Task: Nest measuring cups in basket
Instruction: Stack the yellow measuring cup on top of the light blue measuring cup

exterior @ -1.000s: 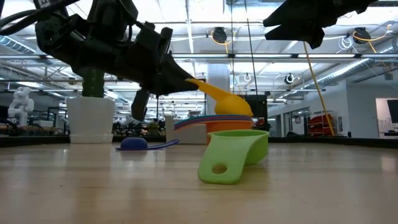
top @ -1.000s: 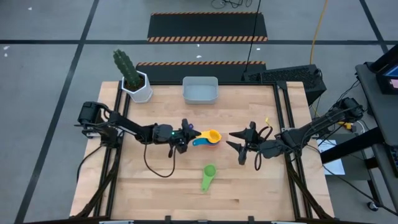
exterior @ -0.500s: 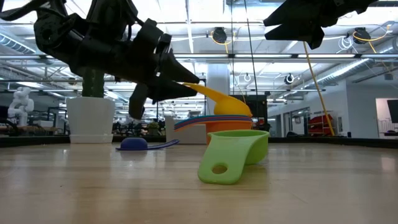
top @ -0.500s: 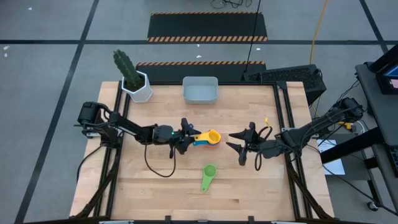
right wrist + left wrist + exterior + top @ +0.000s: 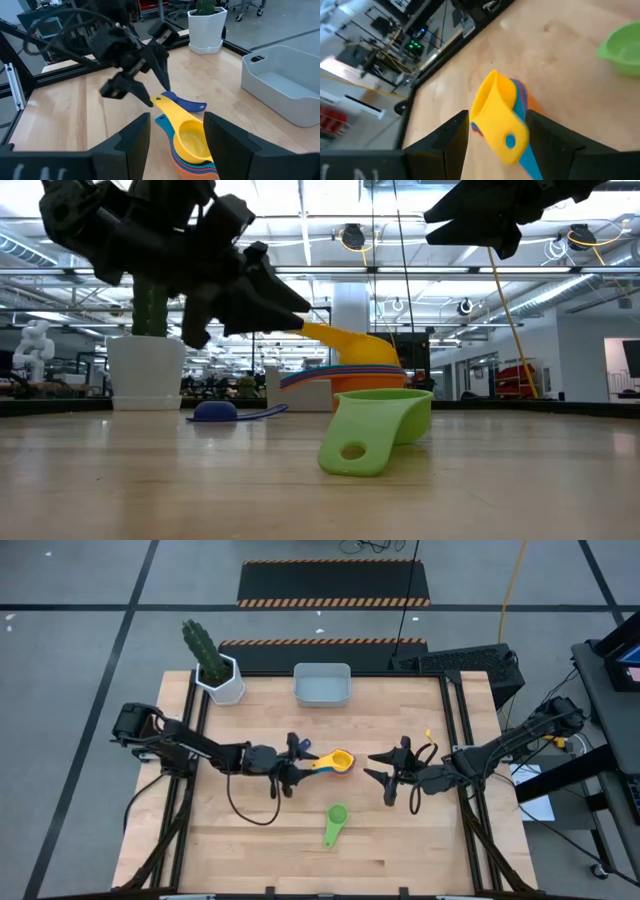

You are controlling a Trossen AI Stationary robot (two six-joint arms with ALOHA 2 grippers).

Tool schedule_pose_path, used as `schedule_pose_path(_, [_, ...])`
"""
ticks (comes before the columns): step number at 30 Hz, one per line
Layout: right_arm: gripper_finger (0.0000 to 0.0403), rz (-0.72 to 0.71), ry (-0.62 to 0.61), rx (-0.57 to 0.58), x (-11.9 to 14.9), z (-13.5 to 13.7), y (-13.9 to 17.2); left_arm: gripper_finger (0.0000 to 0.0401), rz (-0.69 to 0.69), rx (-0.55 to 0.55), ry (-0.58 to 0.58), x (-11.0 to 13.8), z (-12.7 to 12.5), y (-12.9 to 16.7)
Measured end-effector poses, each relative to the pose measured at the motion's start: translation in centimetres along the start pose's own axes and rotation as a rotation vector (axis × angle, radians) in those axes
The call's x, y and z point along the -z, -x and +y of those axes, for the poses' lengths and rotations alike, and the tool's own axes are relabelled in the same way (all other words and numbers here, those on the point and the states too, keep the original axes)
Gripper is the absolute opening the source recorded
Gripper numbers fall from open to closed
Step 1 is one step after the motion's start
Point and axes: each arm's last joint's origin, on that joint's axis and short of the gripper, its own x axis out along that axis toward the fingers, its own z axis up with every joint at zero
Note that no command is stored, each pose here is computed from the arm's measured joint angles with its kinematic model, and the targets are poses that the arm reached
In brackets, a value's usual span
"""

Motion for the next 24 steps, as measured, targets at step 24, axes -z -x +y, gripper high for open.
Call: schedule_pose_path(24, [0.0176, 0.011, 0.008, 0.006, 0.1, -0.1, 0.0, 0.0203, 0.051, -0.024, 0.660, -0.6, 1.5, 1.8])
